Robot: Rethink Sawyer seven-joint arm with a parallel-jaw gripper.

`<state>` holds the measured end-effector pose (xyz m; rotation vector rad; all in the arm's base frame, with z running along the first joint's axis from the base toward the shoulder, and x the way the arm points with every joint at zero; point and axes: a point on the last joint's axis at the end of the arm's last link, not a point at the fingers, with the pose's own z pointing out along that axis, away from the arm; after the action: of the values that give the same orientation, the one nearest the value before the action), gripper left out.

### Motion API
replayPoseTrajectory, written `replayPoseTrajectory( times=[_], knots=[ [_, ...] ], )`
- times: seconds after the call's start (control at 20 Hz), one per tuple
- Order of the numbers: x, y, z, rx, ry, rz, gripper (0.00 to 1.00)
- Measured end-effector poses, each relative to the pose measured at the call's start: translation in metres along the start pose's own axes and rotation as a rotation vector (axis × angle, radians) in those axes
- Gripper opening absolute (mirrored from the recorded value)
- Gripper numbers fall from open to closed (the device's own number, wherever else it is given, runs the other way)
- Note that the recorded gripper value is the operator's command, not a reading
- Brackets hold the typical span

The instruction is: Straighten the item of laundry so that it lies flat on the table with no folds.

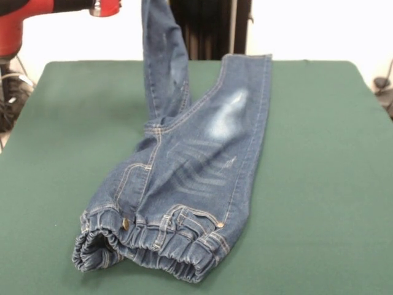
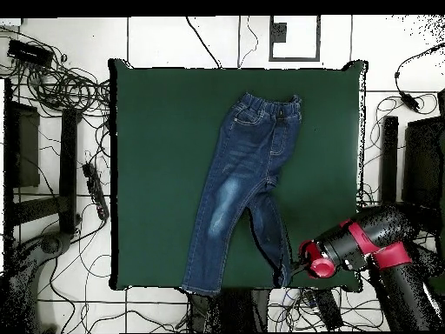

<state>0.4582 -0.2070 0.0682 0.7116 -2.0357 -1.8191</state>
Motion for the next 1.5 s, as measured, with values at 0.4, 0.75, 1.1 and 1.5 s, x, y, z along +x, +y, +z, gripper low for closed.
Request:
replayPoseTrajectory(
  times=[0.4, 0.75, 1.1, 1.5],
  knots=[
    [0.007, -0.001, -0.019, 0.020, 0.006, 0.026, 0.00],
    [0.013, 0.002, -0.033, 0.057, 0.023, 0.052, 0.00],
    [0.020, 0.005, -0.047, 0.116, 0.047, 0.084, 0.00],
    [0.023, 0.013, -0.056, 0.158, 0.056, 0.103, 0.00]
  ],
)
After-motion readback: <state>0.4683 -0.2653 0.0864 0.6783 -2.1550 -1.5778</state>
